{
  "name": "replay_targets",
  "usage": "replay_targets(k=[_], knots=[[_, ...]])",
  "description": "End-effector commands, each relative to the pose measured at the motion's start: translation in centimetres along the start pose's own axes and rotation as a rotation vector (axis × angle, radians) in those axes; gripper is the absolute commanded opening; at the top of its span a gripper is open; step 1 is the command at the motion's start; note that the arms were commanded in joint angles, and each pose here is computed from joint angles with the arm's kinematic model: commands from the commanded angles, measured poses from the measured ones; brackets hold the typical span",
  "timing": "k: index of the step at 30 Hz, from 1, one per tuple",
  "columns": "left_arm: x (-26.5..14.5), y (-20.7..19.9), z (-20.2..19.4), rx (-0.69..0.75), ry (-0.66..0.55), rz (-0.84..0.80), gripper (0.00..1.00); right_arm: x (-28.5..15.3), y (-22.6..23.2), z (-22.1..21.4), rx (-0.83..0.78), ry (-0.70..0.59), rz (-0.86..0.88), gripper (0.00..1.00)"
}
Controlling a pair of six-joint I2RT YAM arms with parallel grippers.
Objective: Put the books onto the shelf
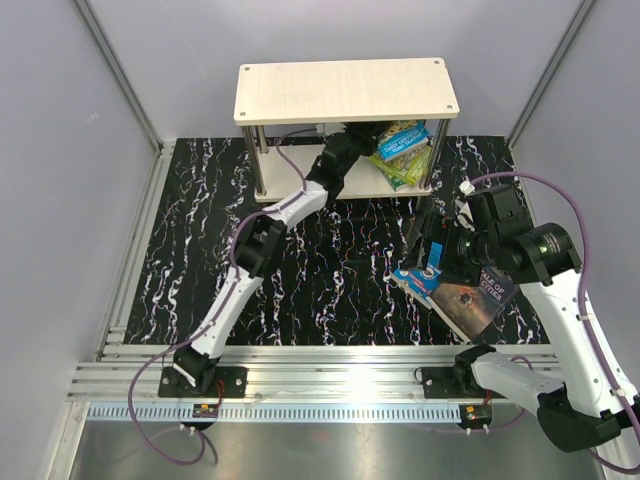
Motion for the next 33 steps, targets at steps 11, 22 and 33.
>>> replay_targets(k=[11, 22, 33], knots=[[-1.0, 2.8, -4.2, 0.088, 0.155, 0.159, 0.99, 0.3, -0.1, 0.8, -0.061, 0.000, -0.016, 1.00], [-3.5, 2.6, -3.5, 0.296, 0.256, 0.338, 0.99, 0.7, 0.1, 1.2, -0.071, 0.001, -0.002, 1.00], [-5.1, 1.3, -1.6, 0.506, 0.246, 0.518, 0.99, 1.3, 0.4, 1.1, -0.065, 0.021, 0.030, 1.00]])
Point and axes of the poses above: each gripper's point midway between its finger pads, its own x axis out along the fingers, its own y axis along the line the jaws close on, z = x × y, the point moved 5 cm from there along -x, back along the fingers
